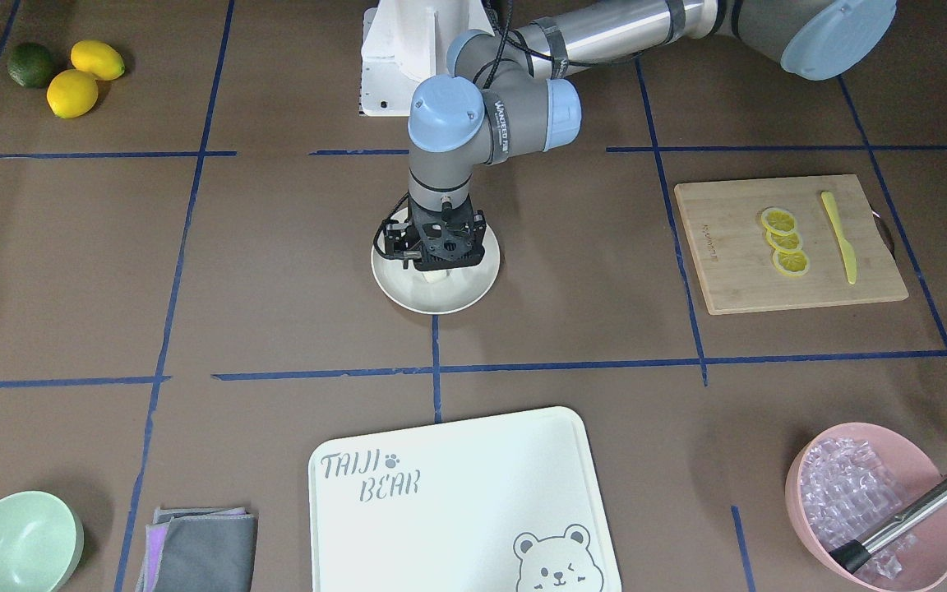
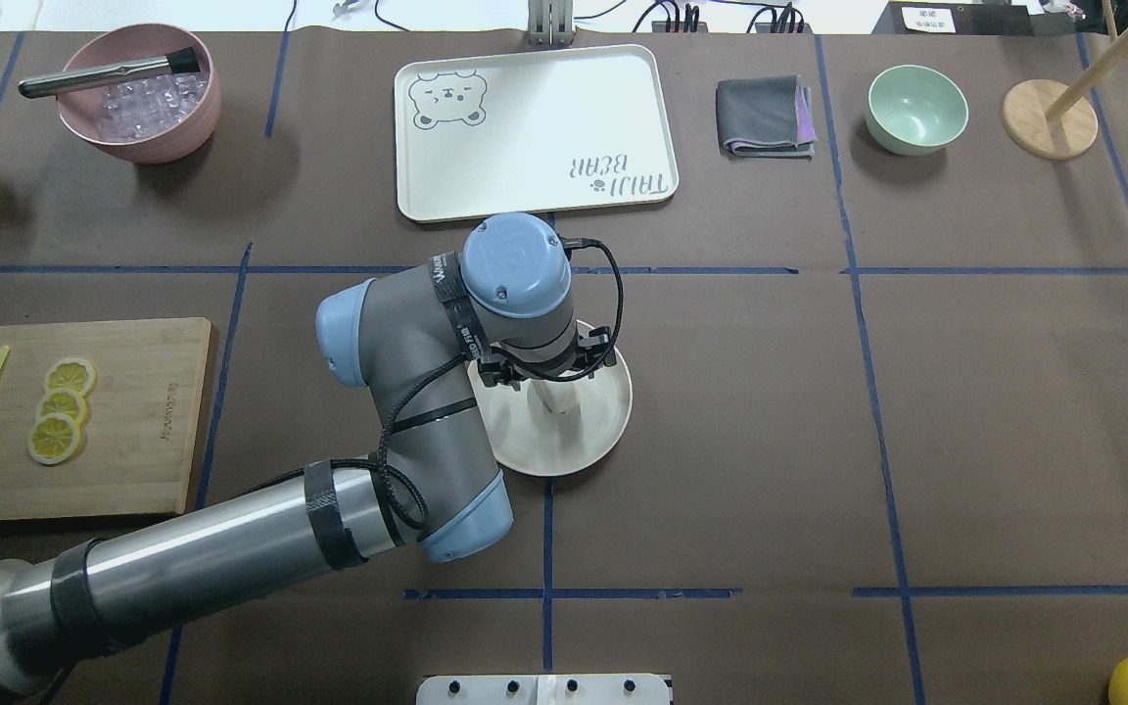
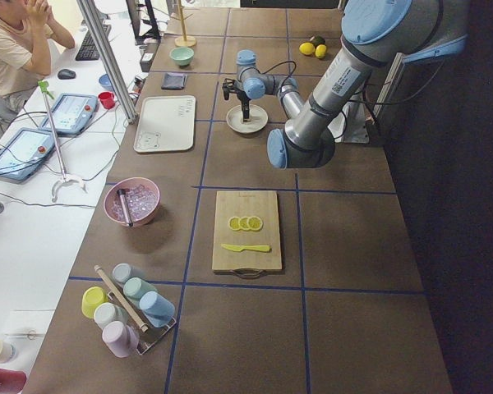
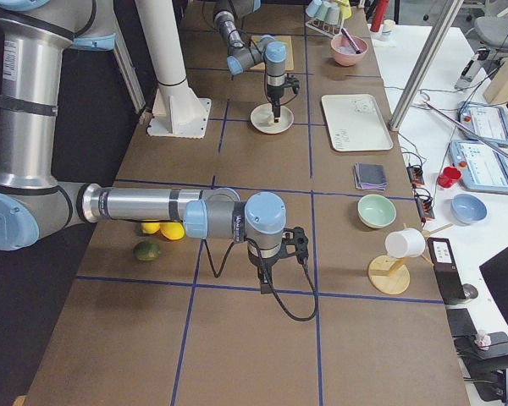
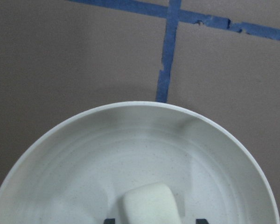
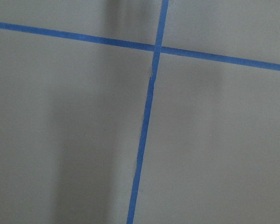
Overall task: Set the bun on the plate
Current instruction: 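Lower the bun onto the plate, open the left gripper, withdraw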
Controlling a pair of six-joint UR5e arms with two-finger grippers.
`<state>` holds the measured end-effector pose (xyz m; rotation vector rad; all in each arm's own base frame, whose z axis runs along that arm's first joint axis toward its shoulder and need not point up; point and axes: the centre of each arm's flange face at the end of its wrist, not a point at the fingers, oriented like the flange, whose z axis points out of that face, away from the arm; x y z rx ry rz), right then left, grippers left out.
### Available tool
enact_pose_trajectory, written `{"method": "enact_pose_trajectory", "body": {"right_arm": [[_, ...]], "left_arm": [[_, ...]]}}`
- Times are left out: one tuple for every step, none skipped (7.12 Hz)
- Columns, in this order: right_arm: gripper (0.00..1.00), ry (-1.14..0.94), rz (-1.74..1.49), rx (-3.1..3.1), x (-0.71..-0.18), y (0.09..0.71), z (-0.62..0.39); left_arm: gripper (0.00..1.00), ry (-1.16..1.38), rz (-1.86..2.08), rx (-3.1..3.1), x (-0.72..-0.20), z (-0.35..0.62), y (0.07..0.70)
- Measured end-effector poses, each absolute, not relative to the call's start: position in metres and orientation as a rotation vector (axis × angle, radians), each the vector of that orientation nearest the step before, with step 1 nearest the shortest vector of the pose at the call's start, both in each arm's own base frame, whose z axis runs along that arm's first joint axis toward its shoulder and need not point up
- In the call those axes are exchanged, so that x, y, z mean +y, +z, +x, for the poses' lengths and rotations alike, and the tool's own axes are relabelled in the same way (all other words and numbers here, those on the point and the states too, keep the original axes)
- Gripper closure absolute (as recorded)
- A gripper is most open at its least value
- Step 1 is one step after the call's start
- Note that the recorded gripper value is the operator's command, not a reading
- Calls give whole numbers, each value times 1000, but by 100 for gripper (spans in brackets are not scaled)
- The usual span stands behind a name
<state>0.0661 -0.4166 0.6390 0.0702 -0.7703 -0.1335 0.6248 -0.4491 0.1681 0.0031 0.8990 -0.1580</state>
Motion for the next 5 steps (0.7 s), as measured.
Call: {"method": "enact_pose_trajectory", "body": {"right_arm": [[0,-134,70,-770,-417,639,66],[0,-134,70,-771,-417,639,66],[0,-134,71,-770,-417,639,66],[0,-135,71,-770,-417,639,66],[0,-135,71,-770,-417,639,66]], "left_arm": [[1,-121,30,887,-450,593,174],[1,-57,59,852,-454,545,184],[1,18,79,823,-465,490,202],[1,95,87,814,-484,429,230],[1,168,94,812,-507,363,268]]}}
